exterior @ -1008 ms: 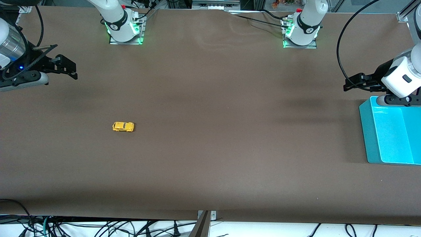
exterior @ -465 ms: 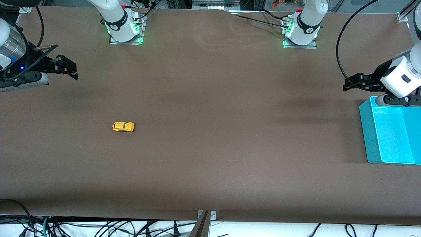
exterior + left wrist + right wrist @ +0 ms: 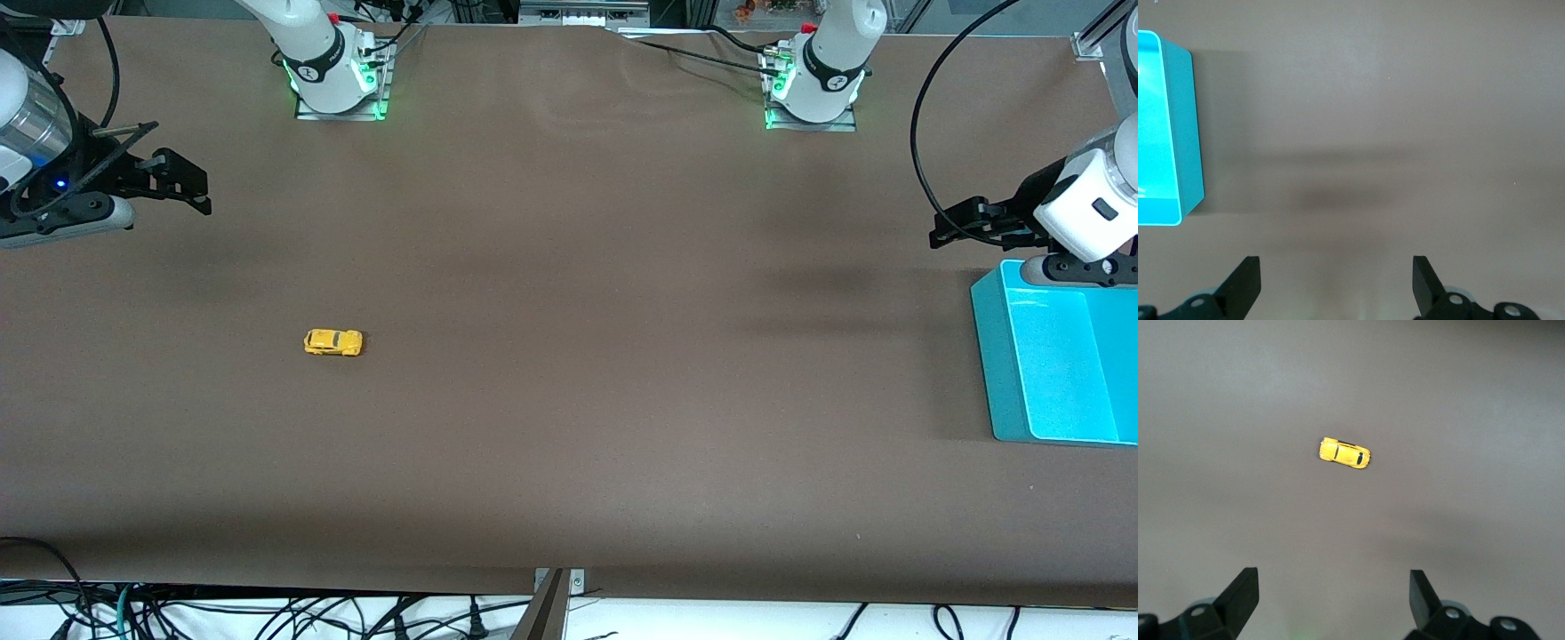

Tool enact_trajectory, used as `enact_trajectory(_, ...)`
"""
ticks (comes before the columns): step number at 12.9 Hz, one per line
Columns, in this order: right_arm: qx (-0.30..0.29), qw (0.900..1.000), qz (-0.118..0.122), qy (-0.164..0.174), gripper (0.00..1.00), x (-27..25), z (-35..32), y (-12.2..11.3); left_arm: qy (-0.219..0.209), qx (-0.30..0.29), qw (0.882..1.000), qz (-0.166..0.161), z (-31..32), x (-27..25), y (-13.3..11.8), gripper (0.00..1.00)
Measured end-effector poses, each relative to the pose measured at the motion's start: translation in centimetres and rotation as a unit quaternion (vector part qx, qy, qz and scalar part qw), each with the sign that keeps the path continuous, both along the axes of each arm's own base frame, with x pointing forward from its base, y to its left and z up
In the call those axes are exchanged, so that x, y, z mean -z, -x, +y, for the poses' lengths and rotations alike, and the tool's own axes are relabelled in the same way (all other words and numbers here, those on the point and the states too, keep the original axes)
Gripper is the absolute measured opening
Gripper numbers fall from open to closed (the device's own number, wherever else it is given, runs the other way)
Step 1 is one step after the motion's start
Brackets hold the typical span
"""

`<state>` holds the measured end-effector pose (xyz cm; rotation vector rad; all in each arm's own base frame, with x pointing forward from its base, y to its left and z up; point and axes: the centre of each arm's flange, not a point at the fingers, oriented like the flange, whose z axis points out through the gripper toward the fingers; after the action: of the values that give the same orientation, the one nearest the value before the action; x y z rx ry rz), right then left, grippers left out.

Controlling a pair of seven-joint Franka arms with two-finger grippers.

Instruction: Wind and store yellow beetle car

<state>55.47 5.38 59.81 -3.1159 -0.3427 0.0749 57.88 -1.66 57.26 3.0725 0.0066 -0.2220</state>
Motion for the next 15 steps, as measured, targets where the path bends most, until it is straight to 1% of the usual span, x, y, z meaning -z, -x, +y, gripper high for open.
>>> enact_trajectory(4, -0.026, 1.0, 0.009, -0.001, 1.0, 0.9, 0.2, 0.1, 0.0, 0.0, 1.0, 0.0, 0.0, 0.1, -0.1, 1.0)
enact_trajectory(6, -0.036, 0.999, 0.022, 0.0, 1.0, 2.3, 0.4, 0.1, 0.0, 0.0, 1.0, 0.0, 0.0, 0.1, -0.1, 1.0)
enact_trajectory(10, -0.104, 0.994, 0.034, -0.003, 1.0, 5.6, 1.8, -0.7, 0.0, 0.0, 1.0, 0.0, 0.0, 0.1, -0.1, 1.0)
enact_trajectory(12, -0.163, 0.986, 0.03, -0.004, 1.0, 7.2, 2.0, -1.3, 0.0, 0.0, 1.0, 0.0, 0.0, 0.1, -0.1, 1.0)
enact_trajectory(14, -0.233, 0.972, 0.024, -0.003, 1.0, 9.1, 2.1, -2.0, 0.0, 0.0, 1.0, 0.0, 0.0, 0.1, -0.1, 1.0)
enact_trajectory(15, -0.27, 0.962, 0.023, -0.002, 1.0, 10.3, 2.1, -2.4, 0.0, 0.0, 1.0, 0.001, 0.0, 0.2, -0.2, 1.0)
